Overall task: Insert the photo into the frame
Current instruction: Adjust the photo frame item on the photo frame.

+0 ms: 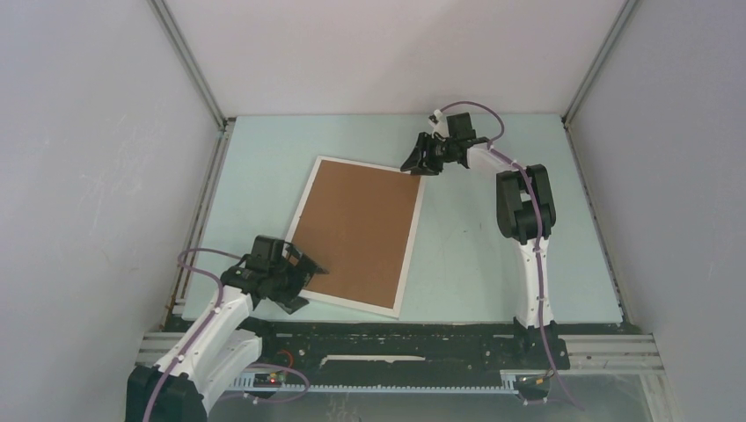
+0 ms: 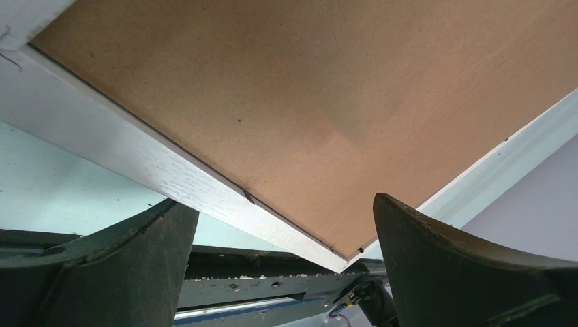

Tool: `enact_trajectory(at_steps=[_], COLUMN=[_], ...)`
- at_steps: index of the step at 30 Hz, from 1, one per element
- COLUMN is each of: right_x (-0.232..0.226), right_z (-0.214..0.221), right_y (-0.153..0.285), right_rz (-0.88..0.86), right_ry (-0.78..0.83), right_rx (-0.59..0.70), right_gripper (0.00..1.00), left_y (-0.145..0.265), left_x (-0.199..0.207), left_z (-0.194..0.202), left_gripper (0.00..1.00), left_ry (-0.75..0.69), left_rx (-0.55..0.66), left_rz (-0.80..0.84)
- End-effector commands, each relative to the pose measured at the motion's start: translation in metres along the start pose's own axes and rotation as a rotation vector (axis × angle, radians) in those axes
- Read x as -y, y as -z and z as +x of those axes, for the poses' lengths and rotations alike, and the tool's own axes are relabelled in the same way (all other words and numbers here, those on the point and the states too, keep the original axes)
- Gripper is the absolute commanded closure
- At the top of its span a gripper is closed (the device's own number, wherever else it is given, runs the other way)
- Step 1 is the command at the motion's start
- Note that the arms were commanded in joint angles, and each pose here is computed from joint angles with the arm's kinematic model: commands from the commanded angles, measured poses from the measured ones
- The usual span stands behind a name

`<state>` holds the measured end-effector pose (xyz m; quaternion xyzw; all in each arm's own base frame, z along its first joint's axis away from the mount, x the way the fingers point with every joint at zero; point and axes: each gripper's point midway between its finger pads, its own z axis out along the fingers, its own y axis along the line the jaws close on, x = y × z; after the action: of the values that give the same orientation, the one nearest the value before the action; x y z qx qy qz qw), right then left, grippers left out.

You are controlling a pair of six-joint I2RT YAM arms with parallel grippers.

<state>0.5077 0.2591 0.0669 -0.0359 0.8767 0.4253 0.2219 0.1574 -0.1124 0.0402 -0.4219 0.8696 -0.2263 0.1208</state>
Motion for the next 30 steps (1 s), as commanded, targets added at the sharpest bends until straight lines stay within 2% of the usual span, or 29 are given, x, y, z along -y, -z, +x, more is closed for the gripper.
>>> enact_trajectory(at_steps=[1,11,17,25,30], right_x=[0.006,0.011,0.004,-0.05,-0.072], right_z=[-0.006,-0.008,0.005,0.047,0.07], right_y=[-0.003,-0.009,-0.01,-0.002,0.004], right_rz=[0.018,0.03,0.026,-0.117,-0.223], right_ry=[-0.005,-0.002,0.015,0.043,-0.062], right_rx=[0.015,0.008,-0.024,-0.15,-0.212], right_gripper=[0.43,0.43,0.45,0.48,0.49], left_y=[0.0,0.0,-0.001,-0.003,-0.002], left_x=[0.009,0.008,0.012,0.023,0.025], left_z=[0.0,0.0,0.0,-0.001,-0.002], left_gripper=[0.0,0.0,0.0,0.0,0.0], left_ry=[-0.017,-0.019,-0.018,0.002,0.003], left_rx=[0.002,0.001,0.002,0.001,0.008], left_rz=[0.048,0.049,0.063,0.115,0.126])
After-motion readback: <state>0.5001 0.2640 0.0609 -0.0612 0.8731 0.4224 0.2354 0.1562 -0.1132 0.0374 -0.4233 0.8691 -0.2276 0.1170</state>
